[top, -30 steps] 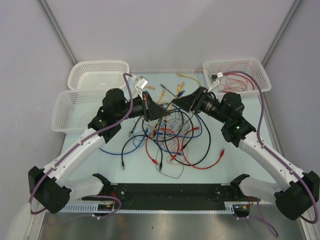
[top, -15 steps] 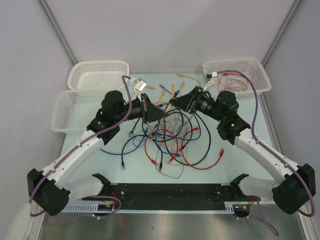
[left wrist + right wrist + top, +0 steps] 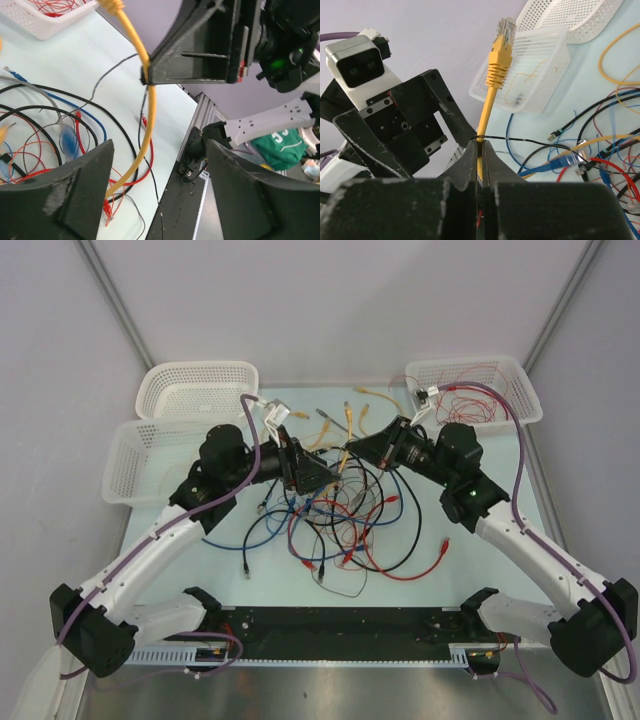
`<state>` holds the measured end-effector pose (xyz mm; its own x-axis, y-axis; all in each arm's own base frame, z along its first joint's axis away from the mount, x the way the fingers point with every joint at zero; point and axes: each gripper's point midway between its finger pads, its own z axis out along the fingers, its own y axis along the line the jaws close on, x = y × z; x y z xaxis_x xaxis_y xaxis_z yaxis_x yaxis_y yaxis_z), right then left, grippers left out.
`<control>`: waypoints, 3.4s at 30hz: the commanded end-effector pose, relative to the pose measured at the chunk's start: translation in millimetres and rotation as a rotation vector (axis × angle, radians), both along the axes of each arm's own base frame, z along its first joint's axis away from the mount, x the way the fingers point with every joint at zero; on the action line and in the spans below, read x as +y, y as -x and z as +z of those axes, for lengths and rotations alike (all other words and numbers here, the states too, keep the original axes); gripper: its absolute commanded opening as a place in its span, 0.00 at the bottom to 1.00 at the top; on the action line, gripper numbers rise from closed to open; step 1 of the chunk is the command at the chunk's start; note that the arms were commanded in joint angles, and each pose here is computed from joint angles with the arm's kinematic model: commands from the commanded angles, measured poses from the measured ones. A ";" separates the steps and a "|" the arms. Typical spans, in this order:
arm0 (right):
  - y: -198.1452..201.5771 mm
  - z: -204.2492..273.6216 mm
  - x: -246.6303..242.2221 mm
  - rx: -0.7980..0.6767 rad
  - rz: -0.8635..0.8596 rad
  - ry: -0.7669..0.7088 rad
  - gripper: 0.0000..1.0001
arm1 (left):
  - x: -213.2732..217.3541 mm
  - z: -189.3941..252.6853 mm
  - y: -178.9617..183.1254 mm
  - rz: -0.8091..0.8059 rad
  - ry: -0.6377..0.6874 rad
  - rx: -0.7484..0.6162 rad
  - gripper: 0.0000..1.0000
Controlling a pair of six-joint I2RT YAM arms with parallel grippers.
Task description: Untangle the cables
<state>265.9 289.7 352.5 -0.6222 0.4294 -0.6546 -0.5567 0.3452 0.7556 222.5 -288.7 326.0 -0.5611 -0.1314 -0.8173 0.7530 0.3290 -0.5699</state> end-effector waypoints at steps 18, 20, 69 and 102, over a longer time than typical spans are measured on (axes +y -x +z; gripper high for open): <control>41.5 33.8 -25.6 -0.130 0.024 0.046 0.00 | 0.3 -4.7 -19.2 0.056 0.024 -0.005 0.88; 43.6 34.7 -25.5 -0.132 0.032 0.044 0.00 | -6.8 -5.0 -17.2 0.015 0.062 0.018 0.86; 92.7 155.2 -40.8 -0.362 0.066 -0.056 0.00 | -12.7 -61.2 -40.2 0.098 0.055 0.098 0.93; 46.4 113.9 -10.8 -0.088 0.054 0.001 0.00 | 36.0 31.7 29.6 0.267 0.067 -0.850 0.99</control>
